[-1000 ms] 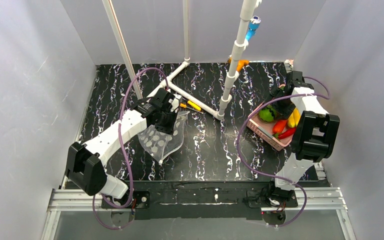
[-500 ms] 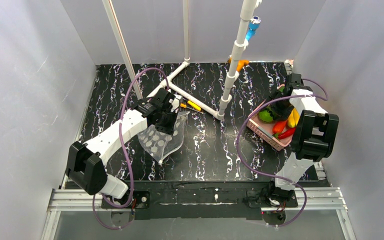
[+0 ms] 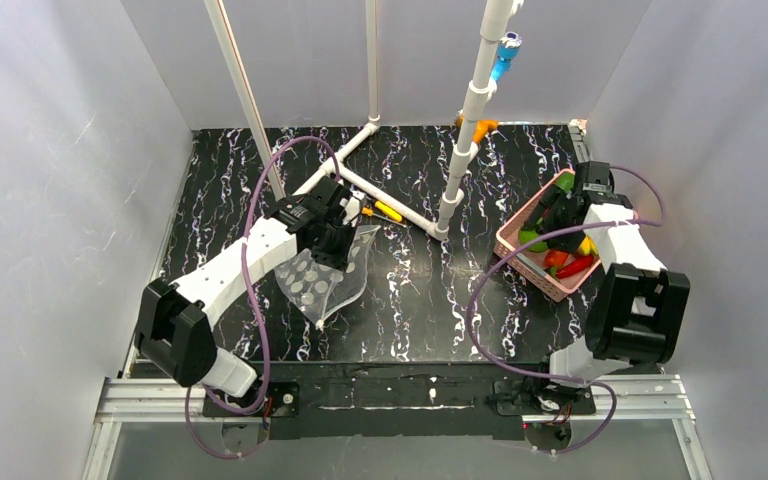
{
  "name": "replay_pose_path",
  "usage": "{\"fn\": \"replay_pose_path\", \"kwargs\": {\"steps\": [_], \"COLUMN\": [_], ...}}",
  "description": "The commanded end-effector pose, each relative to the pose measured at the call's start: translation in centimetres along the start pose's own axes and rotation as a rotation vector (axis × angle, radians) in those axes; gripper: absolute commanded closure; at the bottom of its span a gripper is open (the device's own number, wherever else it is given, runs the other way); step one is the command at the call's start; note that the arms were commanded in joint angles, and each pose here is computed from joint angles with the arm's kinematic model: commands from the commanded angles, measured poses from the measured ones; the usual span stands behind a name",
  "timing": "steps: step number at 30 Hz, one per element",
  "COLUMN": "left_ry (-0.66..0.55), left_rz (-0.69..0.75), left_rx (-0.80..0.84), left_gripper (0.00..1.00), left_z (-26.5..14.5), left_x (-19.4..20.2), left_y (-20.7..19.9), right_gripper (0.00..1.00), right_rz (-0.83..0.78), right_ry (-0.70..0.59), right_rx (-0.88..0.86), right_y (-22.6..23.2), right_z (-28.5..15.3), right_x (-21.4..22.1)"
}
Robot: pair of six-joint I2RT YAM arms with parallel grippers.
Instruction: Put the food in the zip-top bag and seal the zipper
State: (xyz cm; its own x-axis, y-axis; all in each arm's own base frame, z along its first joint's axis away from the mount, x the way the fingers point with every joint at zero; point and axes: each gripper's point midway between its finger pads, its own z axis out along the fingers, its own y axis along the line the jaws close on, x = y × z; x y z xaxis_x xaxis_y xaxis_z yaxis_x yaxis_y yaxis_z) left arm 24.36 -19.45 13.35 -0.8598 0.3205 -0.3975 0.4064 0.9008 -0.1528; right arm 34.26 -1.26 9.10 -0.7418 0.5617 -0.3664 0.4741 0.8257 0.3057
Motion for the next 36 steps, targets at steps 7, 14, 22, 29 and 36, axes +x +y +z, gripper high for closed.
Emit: {"fn": "replay_pose_path", "kwargs": {"steps": [7, 14, 22, 29, 36], "left_ry": [0.033, 0.034, 0.046, 0.044, 0.041], "left_rz": [0.017, 0.021, 0.024, 0.032, 0.039], "left_rx": [-0.003, -0.004, 0.026, 0.039, 0.076], "left_gripper": [1.0, 1.0, 1.0, 1.0, 1.0], "left_z": [0.5, 0.6, 0.8, 0.9, 1.1], "left_x": [0.7, 0.7, 0.9, 0.9, 0.9], "left_y": [0.2, 0.2, -0.3, -0.5, -1.1], "right_gripper": [0.9, 0.99, 0.99, 0.99, 0.99], "right_rz": [-0.054, -0.159, -0.339, -0.534, -0.736], "right_ry": [-0.19, -0.223, -0.108, -0.012, 0.139], "right_rx": [-0.09, -0.196, -0.371, -0.613, -0.864], "right_y": [1.4, 3.2, 7.1, 11.7, 21.1], "right_z": [-6.0, -8.8, -10.5, -12.2, -15.6], "right_x": [-0.2, 3.4, 12.3, 20.4, 27.7]}}
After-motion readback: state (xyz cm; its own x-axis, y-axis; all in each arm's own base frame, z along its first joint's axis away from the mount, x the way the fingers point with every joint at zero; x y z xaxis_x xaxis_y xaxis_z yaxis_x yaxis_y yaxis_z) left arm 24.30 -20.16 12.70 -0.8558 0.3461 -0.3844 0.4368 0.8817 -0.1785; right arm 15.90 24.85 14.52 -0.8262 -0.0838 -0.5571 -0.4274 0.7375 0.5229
